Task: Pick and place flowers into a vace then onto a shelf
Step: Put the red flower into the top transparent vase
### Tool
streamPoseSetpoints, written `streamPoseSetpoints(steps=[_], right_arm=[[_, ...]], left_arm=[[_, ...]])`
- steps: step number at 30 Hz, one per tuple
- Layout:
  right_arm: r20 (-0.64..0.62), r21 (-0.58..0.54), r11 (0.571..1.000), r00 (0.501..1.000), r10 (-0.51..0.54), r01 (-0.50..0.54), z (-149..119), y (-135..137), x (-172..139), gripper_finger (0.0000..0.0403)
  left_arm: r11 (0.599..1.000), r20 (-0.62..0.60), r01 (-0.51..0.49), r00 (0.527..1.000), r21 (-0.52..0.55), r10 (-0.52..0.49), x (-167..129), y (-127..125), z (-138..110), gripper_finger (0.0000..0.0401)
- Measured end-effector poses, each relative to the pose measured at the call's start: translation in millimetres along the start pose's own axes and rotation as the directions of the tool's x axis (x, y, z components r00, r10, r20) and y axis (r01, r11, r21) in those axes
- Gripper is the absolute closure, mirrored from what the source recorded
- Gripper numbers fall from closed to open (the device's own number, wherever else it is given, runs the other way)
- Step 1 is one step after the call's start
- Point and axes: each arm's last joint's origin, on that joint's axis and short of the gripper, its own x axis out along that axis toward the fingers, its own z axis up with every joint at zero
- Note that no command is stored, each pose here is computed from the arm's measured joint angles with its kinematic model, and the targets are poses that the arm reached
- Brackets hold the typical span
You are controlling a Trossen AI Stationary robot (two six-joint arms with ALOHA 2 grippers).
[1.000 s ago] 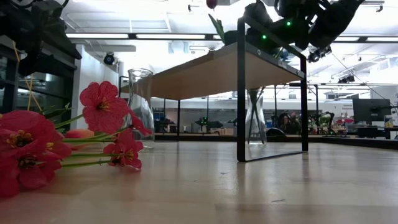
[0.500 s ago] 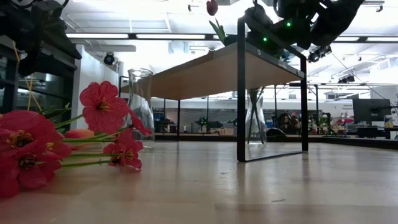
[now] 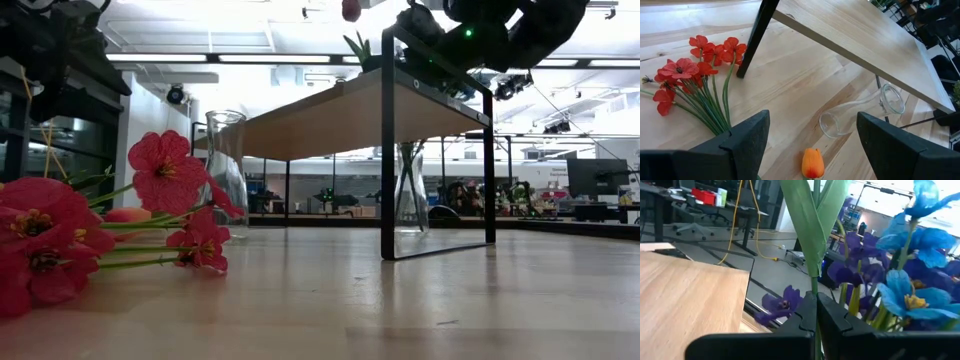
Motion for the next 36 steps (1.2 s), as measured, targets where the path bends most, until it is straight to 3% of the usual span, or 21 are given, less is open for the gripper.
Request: streamPoseSetpoints(steps=[18, 36], right_arm=[[-0.028, 0.039, 0.999, 1.0, -0.001, 0.002, -2.2, 8.8, -13.1, 0.0396], [-0.022, 0.074, 0.997, 1.0, 0.019, -0.017, -1.0, 13.4, -20.3, 0.0315]], left_arm=[[1.0, 0.0, 0.0, 1.0, 0.0, 0.0, 0.0, 0.0, 0.0, 0.0068], [1.0, -0.001, 0.0, 1.0, 0.0, 0.0, 0.0, 0.0, 0.0, 0.0068]])
